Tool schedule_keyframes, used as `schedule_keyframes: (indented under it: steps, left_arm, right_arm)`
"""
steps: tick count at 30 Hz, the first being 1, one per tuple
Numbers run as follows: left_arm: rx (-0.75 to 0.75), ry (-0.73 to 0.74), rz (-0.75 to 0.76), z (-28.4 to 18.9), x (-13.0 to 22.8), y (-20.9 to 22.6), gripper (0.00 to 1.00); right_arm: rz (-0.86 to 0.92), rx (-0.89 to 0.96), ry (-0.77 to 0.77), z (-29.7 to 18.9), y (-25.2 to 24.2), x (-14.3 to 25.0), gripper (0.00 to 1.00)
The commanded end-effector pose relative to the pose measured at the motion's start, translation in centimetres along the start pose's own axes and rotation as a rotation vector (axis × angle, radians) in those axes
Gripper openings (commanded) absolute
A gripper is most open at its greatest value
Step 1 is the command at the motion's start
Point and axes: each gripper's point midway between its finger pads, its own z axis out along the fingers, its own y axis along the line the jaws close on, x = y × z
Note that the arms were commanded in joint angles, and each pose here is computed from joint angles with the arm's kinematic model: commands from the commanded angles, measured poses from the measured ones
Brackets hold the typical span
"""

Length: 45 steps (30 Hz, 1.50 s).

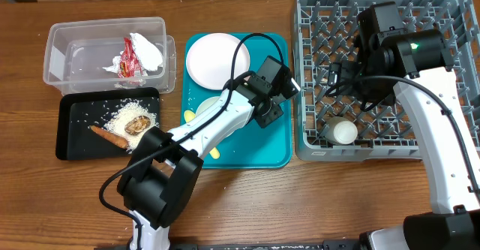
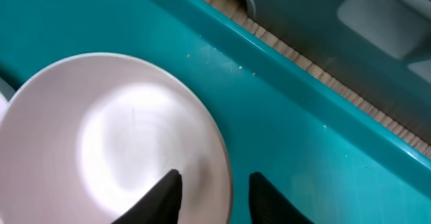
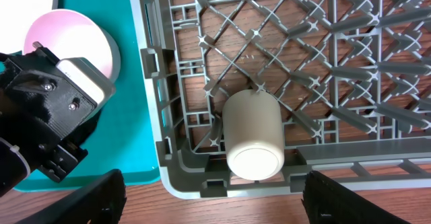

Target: Sort waste into correct bins and load items into the dishwasher

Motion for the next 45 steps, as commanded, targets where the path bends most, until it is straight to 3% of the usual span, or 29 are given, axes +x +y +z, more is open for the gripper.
schedule_keyframes:
  steps: [1, 8, 13, 23, 25, 30, 35, 40, 45]
  left_arm:
    - [-0.005, 0.009, -0.009, 0.2, -0.1, -0.3, 0.40]
    - [-0.067, -0.029, -0.124, -3.4, -3.1, 3.1, 0.49]
    - [-0.094, -0.050, -0.324, -8.1, -4.7, 6.7, 0.50]
    - [-0.136, 0.070, -0.714, -17.5, 0.5, 13.2, 0.50]
    - [-0.148, 0.073, -0.743, -17.8, 1.3, 14.3, 0.54]
    - [-0.159, 0.057, -0.556, -15.5, 1.2, 16.5, 0.61]
    - [-0.044, 0.105, -0.517, -12.1, 1.3, 15.0, 0.60]
    - [-0.008, 0.125, -0.677, -11.2, 1.9, 14.9, 0.58]
    - [-0.068, 0.046, -0.829, -13.9, 2.6, 18.8, 0.60]
  right_arm:
    - [-0.002, 0.004, -0.024, -0.5, -0.2, -0.5, 0.87]
    - [-0.002, 0.003, -0.027, -0.5, -0.2, -0.6, 0.87]
    - [-0.002, 0.003, -0.026, -0.5, -0.2, -0.5, 0.87]
    - [-0.002, -0.003, -0.043, -0.5, 0.0, -1.0, 0.87]
    - [-0.002, -0.004, -0.046, -0.5, 0.0, -1.0, 0.87]
    - [-0.002, -0.007, -0.055, -0.5, 0.1, -1.3, 0.87]
    - [-0.002, -0.018, -0.052, -0.5, 0.3, -1.2, 0.87]
    - [-0.028, -0.201, -0.080, -0.9, 4.1, -2.1, 0.86]
    - [-0.100, -0.335, -0.144, -0.7, 10.5, -3.2, 0.85]
